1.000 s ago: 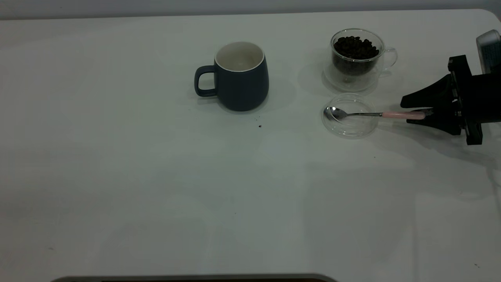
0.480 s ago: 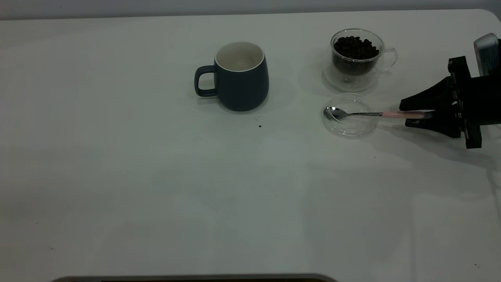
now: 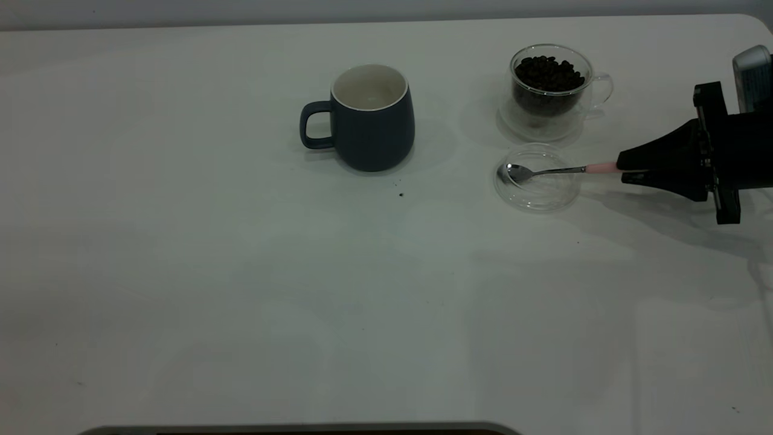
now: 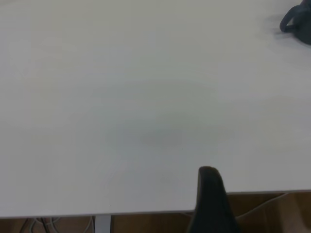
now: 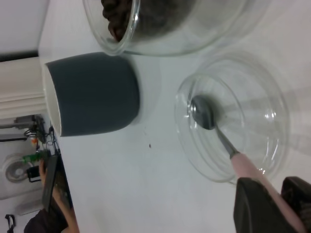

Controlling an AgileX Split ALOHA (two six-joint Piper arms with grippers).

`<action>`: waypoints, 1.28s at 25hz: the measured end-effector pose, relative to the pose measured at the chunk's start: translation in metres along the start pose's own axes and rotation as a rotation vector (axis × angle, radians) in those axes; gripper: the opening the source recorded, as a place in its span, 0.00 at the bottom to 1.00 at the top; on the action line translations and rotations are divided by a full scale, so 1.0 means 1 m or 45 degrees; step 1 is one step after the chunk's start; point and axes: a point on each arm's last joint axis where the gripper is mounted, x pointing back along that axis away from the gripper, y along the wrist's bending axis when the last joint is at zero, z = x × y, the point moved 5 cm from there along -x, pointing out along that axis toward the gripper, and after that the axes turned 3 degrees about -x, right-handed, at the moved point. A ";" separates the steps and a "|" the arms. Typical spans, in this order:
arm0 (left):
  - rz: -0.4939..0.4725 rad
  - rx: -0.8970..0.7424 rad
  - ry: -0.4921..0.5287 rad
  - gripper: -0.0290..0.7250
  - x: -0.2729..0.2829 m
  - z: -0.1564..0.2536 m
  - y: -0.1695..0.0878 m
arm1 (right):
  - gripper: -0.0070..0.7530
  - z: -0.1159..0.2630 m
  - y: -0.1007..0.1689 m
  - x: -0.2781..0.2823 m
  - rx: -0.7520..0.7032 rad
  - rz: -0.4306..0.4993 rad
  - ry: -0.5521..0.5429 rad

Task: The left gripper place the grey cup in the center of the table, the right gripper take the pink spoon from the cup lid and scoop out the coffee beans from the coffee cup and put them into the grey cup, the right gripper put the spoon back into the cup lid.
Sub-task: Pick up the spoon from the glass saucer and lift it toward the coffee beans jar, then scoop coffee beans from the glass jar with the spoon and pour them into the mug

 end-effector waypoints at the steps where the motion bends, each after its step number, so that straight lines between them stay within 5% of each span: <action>1: 0.000 0.000 0.000 0.79 0.000 0.000 0.000 | 0.16 0.001 0.001 0.000 0.007 0.000 0.007; 15: 0.000 0.000 0.000 0.79 0.000 0.000 0.000 | 0.16 0.001 0.065 0.040 0.193 0.026 0.034; 24: 0.000 0.000 0.000 0.79 0.000 0.000 0.000 | 0.16 -0.038 0.093 0.060 0.464 0.175 -0.239; 32: 0.000 0.000 0.000 0.79 0.000 0.000 0.000 | 0.16 -0.059 0.101 0.052 0.571 0.309 -0.308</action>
